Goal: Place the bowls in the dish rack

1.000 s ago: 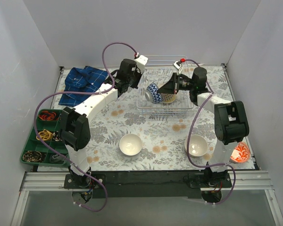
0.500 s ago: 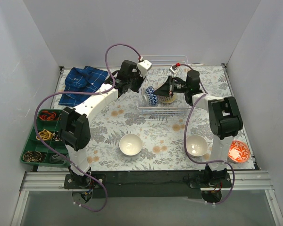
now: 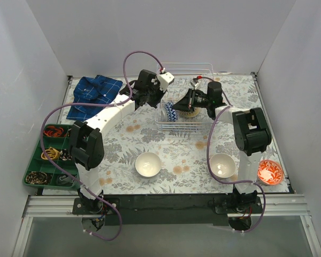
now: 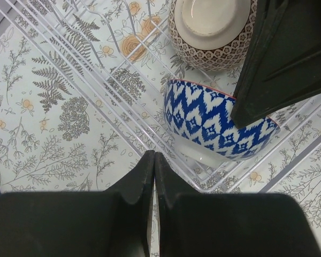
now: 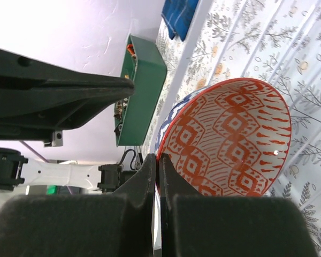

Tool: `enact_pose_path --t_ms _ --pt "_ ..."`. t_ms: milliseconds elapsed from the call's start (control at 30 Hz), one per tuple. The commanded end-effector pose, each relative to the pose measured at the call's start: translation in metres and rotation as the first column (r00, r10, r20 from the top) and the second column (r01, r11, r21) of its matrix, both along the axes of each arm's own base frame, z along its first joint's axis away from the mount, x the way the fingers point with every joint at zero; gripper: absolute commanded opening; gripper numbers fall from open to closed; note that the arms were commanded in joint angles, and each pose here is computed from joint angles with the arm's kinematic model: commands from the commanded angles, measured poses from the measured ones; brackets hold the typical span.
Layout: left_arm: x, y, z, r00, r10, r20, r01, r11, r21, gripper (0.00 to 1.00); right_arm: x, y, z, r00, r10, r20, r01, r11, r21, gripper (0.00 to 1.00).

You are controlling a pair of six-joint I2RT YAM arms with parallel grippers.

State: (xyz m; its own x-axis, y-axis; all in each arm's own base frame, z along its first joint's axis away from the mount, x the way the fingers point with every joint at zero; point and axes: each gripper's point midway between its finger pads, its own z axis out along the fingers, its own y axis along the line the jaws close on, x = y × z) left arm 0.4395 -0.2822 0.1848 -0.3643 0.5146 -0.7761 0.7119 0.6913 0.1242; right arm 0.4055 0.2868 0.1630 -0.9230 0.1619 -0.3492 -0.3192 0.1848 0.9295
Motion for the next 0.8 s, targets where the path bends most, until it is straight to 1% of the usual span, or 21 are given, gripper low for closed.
enact_pose_path --t_ms 0,233,300,333,433,500,533,567,633,767 --pt "0.002 -0.005 0.015 0.999 -0.034 0.029 0.034 0.999 -0.003 0.00 0.010 0.008 0.003 1.000 -0.017 -0.004 0.017 1.000 -0.003 0.01" --pt "0.002 -0.004 0.008 0.999 -0.047 0.009 0.047 0.999 0.020 0.00 0.012 0.008 -0.008 0.999 -0.025 -0.028 0.024 1.000 -0.018 0.02" --pt "0.001 -0.003 0.006 0.999 -0.050 0.003 0.050 0.998 0.025 0.00 0.012 0.007 -0.013 0.998 -0.045 -0.045 0.043 0.998 -0.044 0.08" --pt "0.001 -0.004 0.006 0.999 -0.053 0.004 0.053 0.998 0.026 0.00 0.012 0.005 -0.014 0.998 -0.051 -0.045 0.049 0.998 -0.050 0.15" --pt "0.002 -0.005 0.005 0.998 -0.056 0.006 0.056 0.998 0.026 0.00 0.008 0.001 -0.013 0.998 -0.048 -0.032 0.046 0.997 -0.065 0.25" --pt "0.003 -0.006 0.005 0.998 -0.056 0.007 0.056 0.998 0.019 0.00 0.007 -0.001 -0.008 0.998 -0.052 -0.020 0.050 0.996 -0.069 0.29" --pt "0.004 -0.007 0.005 0.998 -0.056 0.008 0.056 0.998 0.015 0.00 0.008 -0.004 -0.007 0.998 -0.056 -0.020 0.055 0.995 -0.078 0.37" --pt "0.004 -0.009 0.005 0.998 -0.057 0.009 0.057 0.998 0.008 0.00 0.006 -0.004 -0.002 0.999 -0.044 -0.012 0.043 0.996 -0.074 0.40" --pt "0.004 -0.011 0.002 0.998 -0.063 0.004 0.063 0.998 0.003 0.00 0.008 -0.008 0.002 0.999 -0.041 0.012 0.042 0.996 -0.077 0.44" --pt "0.006 -0.014 0.001 0.998 -0.067 0.002 0.067 0.998 -0.011 0.00 0.014 -0.016 0.009 0.996 -0.068 0.050 0.074 0.991 -0.111 0.45"
